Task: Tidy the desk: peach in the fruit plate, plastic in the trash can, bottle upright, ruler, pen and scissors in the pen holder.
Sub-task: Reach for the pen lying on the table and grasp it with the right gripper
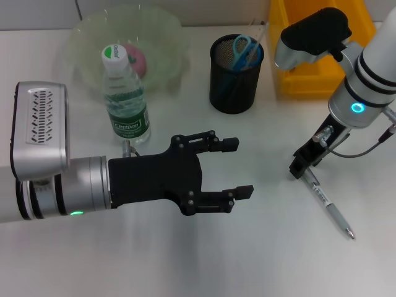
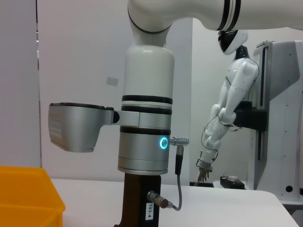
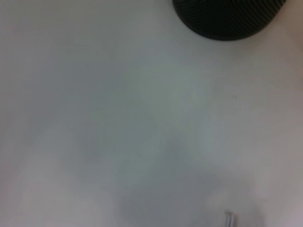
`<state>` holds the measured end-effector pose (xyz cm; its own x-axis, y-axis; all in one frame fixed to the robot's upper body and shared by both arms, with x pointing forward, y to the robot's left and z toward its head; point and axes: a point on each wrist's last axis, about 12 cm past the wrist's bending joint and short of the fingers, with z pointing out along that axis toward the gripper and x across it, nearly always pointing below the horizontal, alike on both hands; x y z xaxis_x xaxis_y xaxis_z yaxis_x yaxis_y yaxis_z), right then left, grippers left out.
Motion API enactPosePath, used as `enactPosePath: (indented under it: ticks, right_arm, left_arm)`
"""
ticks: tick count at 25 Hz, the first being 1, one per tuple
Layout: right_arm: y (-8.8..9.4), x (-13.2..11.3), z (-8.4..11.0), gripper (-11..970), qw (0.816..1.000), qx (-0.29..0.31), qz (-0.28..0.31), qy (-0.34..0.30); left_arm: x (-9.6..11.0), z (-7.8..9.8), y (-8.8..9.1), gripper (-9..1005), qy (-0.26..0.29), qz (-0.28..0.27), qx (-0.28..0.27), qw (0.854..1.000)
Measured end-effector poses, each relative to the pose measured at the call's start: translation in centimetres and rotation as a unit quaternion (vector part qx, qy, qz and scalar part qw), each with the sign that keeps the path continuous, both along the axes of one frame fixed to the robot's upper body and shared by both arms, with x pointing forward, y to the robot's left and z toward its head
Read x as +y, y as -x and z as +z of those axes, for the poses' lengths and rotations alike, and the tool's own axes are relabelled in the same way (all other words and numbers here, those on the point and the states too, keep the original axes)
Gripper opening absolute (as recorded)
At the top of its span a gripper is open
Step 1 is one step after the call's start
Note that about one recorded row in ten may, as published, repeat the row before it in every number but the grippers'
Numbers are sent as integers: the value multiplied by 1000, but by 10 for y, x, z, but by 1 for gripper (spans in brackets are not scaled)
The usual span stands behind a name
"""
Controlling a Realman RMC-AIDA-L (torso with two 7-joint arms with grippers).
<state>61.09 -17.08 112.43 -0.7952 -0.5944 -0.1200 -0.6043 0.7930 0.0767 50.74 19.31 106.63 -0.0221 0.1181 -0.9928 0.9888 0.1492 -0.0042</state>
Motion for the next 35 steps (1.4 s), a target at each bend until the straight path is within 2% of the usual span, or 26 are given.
enactPosePath:
  ticks: [19, 35]
  right_arm:
    - [1, 2, -1, 382, 1000, 1, 9, 9]
    - [1, 4, -1, 377, 1000, -3, 8, 11]
  left_arm:
    - [0, 0, -1, 785, -2, 2, -1, 1000]
    - [0, -1, -3, 785, -7, 10, -5, 1000]
